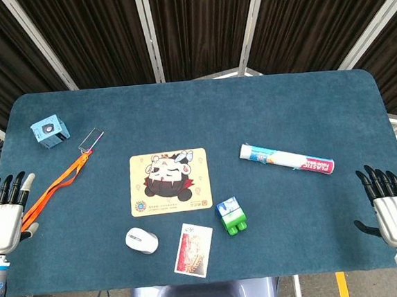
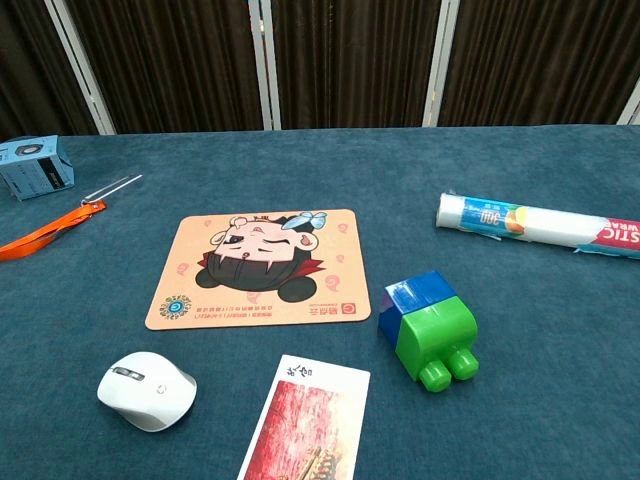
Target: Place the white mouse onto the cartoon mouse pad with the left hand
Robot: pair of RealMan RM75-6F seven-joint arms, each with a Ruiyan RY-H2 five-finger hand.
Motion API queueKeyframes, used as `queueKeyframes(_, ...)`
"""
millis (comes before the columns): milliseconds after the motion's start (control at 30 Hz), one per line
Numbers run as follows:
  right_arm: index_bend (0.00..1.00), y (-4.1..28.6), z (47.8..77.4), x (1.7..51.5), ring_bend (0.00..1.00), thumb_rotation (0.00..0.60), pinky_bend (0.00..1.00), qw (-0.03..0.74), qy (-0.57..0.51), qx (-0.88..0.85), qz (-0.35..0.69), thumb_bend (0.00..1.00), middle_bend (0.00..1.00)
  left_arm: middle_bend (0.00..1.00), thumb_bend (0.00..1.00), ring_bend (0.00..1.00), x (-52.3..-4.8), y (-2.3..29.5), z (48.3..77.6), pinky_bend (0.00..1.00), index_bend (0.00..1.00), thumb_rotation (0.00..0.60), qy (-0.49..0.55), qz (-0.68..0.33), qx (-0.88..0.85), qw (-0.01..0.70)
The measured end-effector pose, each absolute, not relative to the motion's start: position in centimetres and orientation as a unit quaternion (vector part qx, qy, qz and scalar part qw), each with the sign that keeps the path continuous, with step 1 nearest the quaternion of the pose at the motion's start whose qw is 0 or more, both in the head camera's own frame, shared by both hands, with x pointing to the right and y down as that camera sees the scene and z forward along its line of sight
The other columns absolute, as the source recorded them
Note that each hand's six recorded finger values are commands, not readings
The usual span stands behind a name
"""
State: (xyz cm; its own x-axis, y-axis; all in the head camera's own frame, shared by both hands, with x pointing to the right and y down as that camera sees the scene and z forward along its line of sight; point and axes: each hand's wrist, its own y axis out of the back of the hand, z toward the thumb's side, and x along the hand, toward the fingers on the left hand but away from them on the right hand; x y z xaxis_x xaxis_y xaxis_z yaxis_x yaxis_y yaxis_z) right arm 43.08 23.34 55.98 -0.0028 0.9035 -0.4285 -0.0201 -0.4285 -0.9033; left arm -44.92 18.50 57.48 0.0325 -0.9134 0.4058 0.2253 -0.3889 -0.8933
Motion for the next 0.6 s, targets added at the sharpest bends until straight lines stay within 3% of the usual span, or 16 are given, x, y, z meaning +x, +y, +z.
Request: queueKeyframes(600, 0.00, 23.29, 55.98, 43.04, 0.00, 0.600, 0.00, 0.384, -0.376, -0.595, 0.597, 0.09, 0.00, 0.00, 0.00, 0.00, -44.93, 18.44, 57.53, 0.00, 0.00, 0.600, 0.310, -0.623, -0.554, 0.457)
